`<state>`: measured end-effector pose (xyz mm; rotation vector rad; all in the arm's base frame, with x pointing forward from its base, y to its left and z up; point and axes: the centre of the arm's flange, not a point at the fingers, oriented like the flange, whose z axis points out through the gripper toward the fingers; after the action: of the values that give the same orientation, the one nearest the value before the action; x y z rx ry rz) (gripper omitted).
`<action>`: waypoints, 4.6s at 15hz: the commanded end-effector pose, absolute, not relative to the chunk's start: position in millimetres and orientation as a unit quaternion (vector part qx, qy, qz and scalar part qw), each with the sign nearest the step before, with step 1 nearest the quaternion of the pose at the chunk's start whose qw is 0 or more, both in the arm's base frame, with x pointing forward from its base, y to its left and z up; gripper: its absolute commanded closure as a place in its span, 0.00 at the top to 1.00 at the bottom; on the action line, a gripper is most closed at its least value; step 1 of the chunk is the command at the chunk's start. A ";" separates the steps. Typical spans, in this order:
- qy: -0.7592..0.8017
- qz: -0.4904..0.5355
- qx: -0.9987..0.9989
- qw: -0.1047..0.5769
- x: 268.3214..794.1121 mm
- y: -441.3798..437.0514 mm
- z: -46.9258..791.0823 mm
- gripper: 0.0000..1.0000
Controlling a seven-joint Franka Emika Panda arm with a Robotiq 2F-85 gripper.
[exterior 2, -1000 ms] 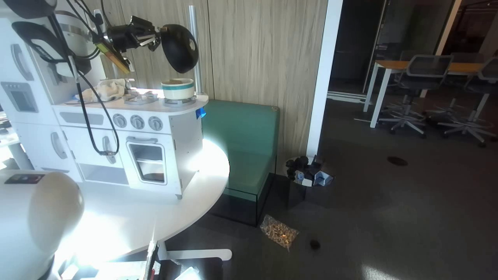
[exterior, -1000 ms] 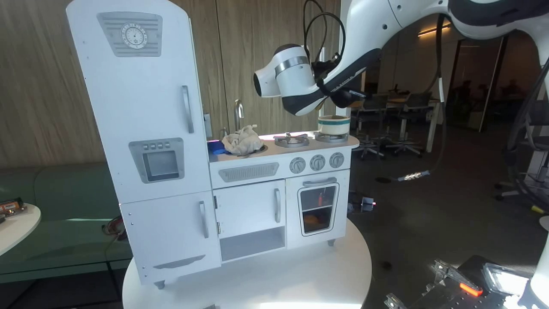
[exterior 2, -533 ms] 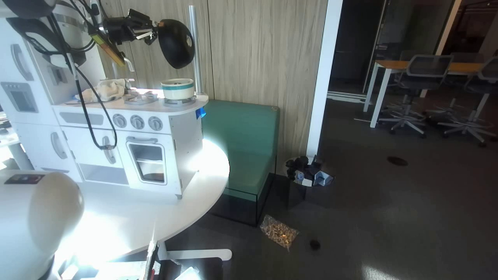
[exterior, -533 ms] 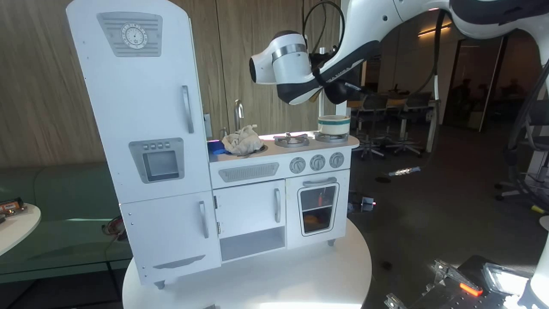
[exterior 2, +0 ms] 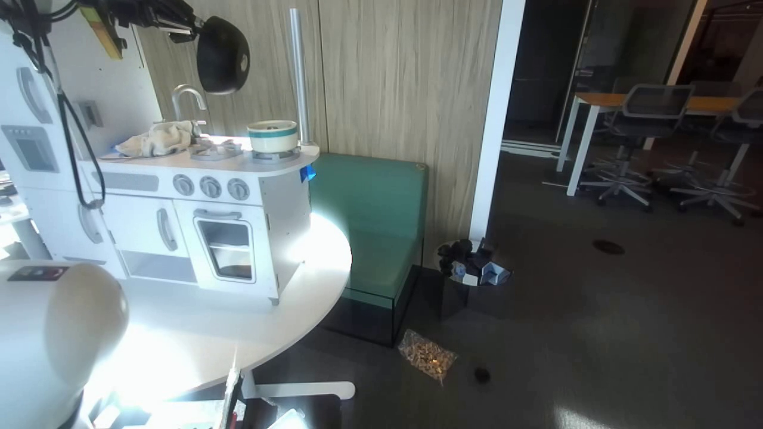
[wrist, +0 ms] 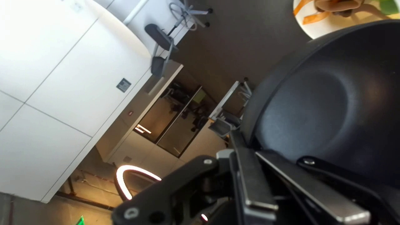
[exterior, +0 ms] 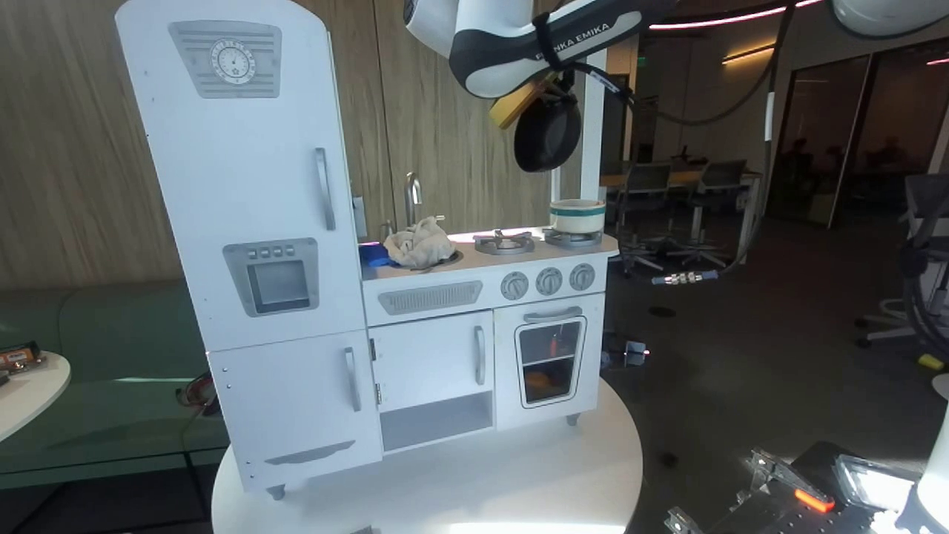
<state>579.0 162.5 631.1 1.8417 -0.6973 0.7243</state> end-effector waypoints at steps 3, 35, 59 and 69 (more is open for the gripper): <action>-0.270 0.296 0.842 0.362 583.1 169.6 679.6 0.01; -0.248 0.003 0.969 0.020 675.1 46.8 562.9 0.01; -0.204 -0.025 0.979 -0.009 630.0 131.6 623.1 1.00; -0.177 -0.023 0.983 -0.044 620.2 160.1 597.9 1.00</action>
<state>623.1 148.0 624.4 3.0972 -0.6189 -0.0847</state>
